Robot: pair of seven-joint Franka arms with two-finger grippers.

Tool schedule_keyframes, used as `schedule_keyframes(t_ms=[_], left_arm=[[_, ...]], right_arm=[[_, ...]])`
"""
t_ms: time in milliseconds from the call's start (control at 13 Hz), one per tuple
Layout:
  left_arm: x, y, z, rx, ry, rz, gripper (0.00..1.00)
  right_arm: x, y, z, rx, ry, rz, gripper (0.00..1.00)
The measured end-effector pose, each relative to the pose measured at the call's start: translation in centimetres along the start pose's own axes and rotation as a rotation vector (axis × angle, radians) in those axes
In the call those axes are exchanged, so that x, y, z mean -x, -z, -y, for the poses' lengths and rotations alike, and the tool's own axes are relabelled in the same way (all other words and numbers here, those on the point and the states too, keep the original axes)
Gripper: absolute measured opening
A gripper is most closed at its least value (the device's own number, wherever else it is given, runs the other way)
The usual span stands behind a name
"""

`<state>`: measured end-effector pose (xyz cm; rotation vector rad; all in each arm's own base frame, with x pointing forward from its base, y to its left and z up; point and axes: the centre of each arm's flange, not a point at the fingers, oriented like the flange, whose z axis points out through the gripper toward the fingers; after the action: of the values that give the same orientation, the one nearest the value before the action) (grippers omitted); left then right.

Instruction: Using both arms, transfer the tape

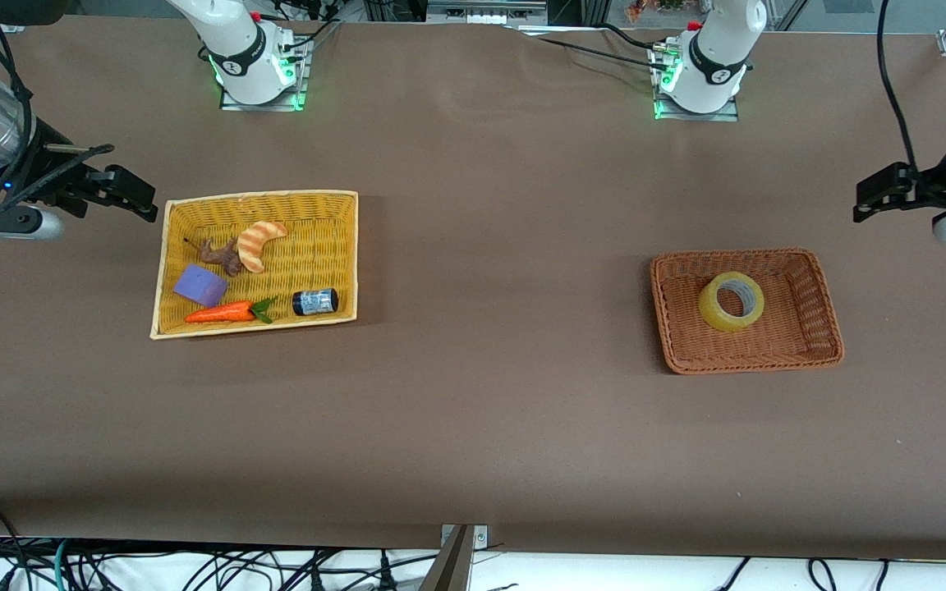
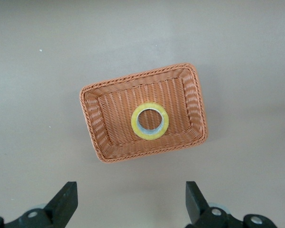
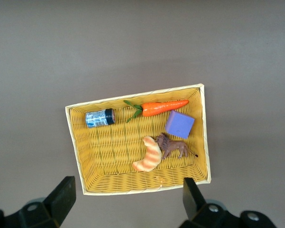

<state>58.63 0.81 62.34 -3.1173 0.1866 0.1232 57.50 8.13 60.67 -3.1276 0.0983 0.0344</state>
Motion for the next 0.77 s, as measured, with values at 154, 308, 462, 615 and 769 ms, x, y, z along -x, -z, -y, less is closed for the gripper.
schedule_keyframes(t_ms=[154, 308, 462, 615, 769], left_arm=[[-0.5, -1.1, 0.3, -0.004, 0.045, -0.016, 1.00], [-0.4, -3.0, -2.3, -0.016, 0.067, -0.045, 1.00], [1.7, -3.6, -4.5, -0.021, 0.061, -0.061, 1.00], [3.3, -3.0, -5.0, -0.023, 0.061, -0.075, 1.00], [3.6, -2.9, -4.5, -0.022, 0.070, -0.081, 1.00]], right_arm=[[0.0, 0.1, 0.0, 0.000, 0.001, -0.002, 1.00], [0.0, 0.1, 0.0, 0.000, 0.001, -0.002, 1.00], [0.0, 0.1, 0.1, 0.000, 0.002, -0.001, 1.00], [0.0, 0.0, 0.1, 0.000, 0.003, -0.001, 1.00], [0.0, 0.0, 0.1, 0.000, 0.003, -0.001, 1.00]])
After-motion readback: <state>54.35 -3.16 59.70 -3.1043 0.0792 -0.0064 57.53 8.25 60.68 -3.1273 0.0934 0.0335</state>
